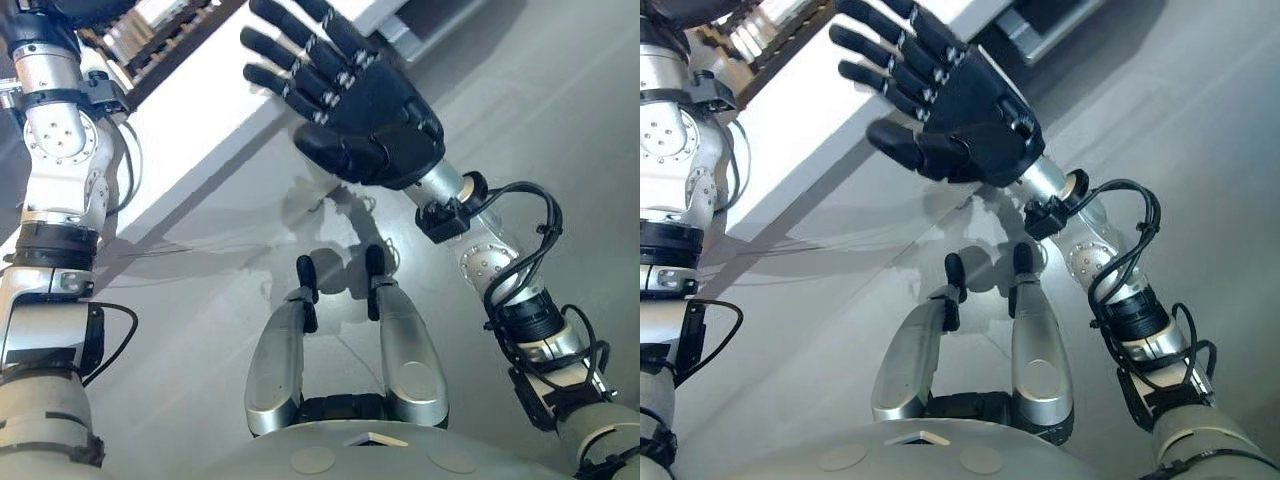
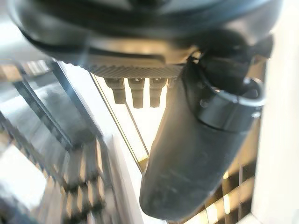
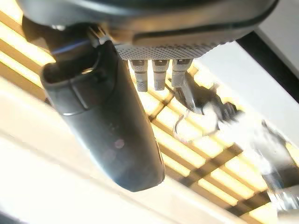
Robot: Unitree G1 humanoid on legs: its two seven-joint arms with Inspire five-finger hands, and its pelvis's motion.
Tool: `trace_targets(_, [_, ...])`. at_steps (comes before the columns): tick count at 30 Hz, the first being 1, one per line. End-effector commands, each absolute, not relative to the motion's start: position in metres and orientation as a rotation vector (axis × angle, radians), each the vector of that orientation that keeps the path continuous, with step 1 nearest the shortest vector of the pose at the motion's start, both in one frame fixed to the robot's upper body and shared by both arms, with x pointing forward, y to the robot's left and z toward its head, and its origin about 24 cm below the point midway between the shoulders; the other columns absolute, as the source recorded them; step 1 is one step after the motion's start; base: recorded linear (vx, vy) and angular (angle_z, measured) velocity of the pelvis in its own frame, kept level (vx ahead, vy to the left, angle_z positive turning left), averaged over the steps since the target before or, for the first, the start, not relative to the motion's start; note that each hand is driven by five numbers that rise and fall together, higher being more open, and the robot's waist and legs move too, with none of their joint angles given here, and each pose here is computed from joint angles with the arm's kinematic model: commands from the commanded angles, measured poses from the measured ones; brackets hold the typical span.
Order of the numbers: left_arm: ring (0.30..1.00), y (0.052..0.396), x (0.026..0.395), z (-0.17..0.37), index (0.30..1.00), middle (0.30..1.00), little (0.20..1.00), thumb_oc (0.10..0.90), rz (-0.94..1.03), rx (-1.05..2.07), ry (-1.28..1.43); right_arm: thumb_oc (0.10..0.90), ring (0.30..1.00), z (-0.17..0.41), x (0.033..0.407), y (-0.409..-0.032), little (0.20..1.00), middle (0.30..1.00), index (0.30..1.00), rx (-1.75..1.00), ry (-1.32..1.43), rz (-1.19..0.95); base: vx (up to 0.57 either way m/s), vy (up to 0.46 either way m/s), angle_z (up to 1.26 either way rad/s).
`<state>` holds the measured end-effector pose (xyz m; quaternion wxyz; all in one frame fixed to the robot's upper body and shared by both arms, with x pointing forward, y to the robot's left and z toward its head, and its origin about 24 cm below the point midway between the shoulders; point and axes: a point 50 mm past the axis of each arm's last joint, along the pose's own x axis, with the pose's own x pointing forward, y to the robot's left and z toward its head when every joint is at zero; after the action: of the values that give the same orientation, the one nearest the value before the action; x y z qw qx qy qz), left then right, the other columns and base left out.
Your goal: Pick up plates and place into dishwasher.
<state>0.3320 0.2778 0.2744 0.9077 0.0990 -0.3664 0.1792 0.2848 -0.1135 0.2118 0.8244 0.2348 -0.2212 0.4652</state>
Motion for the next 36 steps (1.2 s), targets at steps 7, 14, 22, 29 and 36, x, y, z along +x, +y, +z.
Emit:
trace_targets(7, [0.9, 0.307, 0.291, 0.236, 0.9, 0.9, 0.9, 0.8, 0.468, 0.195, -0.799, 0.8, 0.9, 0.145, 0.295, -0.195, 0.9, 0.9, 0.9, 0.579, -0.454, 0.31, 0.05, 0.082, 0.09])
trace_targets(14, [0.9, 0.314, 0.272, 0.2, 0.9, 0.9, 0.9, 0.8, 0.483, 0.185, -0.715, 0.8, 0.9, 0.044, 0.253, -0.243, 0.9, 0.9, 0.9, 0.419, -0.151, 0.002, 0.05, 0.041, 0.15])
trace_targets(22, [0.9, 0.311, 0.281, 0.179, 0.9, 0.9, 0.9, 0.8, 0.449, 0.13, -0.619, 0.8, 0.9, -0.049, 0.208, -0.257, 0.9, 0.9, 0.9, 0.224, 0.277, -0.226, 0.01, -0.024, 0.07])
trace_targets(29, [0.9, 0.305, 0.289, 0.169, 0.9, 0.9, 0.9, 0.8, 0.412, 0.097, -0.567, 0.8, 0.9, -0.091, 0.174, -0.271, 0.9, 0.9, 0.9, 0.117, 0.549, -0.326, -0.01, -0.033, 0.14])
trace_targets(36, [0.9, 0.304, 0.298, 0.168, 0.9, 0.9, 0.9, 0.8, 0.369, 0.051, -0.533, 0.8, 0.9, -0.131, 0.121, -0.283, 0.9, 0.9, 0.9, -0.079, 0.943, -0.29, -0.03, -0.027, 0.08])
